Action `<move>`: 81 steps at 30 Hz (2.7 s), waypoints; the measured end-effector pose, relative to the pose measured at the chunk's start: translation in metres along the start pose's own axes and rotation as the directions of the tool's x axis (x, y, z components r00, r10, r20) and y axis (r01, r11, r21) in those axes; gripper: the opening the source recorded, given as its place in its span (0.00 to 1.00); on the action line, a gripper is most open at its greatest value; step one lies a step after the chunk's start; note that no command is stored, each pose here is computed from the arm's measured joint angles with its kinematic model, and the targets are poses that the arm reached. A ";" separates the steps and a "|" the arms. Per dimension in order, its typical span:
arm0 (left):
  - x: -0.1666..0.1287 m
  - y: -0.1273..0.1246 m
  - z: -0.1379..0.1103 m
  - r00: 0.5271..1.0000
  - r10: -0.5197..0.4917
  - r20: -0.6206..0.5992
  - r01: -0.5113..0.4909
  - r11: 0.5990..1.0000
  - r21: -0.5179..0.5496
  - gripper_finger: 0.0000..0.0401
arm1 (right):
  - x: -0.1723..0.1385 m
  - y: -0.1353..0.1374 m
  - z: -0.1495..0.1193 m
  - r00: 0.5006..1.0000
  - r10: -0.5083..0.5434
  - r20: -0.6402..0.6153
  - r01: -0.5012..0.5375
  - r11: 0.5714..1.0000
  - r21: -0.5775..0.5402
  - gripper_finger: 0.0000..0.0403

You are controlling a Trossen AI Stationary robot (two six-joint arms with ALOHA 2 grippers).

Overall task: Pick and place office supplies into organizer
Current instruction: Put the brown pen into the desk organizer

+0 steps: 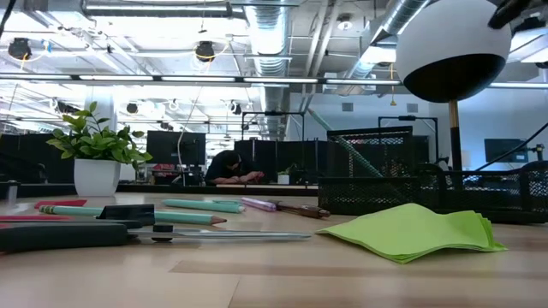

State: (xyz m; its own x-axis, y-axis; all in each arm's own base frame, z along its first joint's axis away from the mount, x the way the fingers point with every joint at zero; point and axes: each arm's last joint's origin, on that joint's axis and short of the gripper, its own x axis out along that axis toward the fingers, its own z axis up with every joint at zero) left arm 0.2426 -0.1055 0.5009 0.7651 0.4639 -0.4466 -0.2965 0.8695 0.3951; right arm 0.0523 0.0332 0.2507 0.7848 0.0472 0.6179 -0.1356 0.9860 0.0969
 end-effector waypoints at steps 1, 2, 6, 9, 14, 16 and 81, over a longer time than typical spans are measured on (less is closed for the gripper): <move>-0.005 0.004 -0.004 1.000 -0.015 -0.021 0.015 1.000 -0.013 0.28 | 0.001 -0.003 0.008 0.998 -0.026 0.057 0.024 0.999 0.036 0.31; -0.009 0.006 -0.009 0.998 -0.034 -0.043 0.033 0.999 -0.018 0.28 | 0.001 -0.005 0.014 0.994 -0.044 0.096 0.038 0.997 0.064 0.31; -0.020 0.011 -0.017 0.993 -0.094 -0.074 0.094 0.996 -0.008 0.28 | 0.003 -0.005 0.022 0.990 0.011 0.139 -0.010 1.000 -0.010 0.31; -0.031 0.012 -0.018 0.993 -0.111 -0.033 0.111 0.994 -0.003 0.28 | 0.008 -0.005 0.032 0.986 0.048 0.160 -0.036 0.997 -0.074 0.31; -0.036 0.018 -0.019 0.999 -0.035 0.005 0.035 0.999 0.027 0.28 | 0.030 -0.001 0.059 0.990 0.047 0.130 -0.041 0.998 -0.051 0.31; -0.036 0.018 -0.019 1.000 -0.030 0.007 0.030 0.999 0.029 0.28 | 0.046 0.007 0.066 0.995 0.077 0.056 -0.074 0.996 -0.043 0.31; -0.051 -0.061 -0.140 0.999 -0.009 0.030 0.012 0.995 -0.100 0.28 | 0.201 0.113 -0.310 0.339 -0.632 -0.697 0.495 0.750 -0.439 0.25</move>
State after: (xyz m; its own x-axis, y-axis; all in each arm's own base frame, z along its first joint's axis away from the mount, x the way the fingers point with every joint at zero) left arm 0.1423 -0.1586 0.3871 0.7848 0.4504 -0.4257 -0.3429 0.8878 0.3071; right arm 0.3823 0.2035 0.1444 0.7731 -0.4954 -0.3960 0.5524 0.8328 0.0367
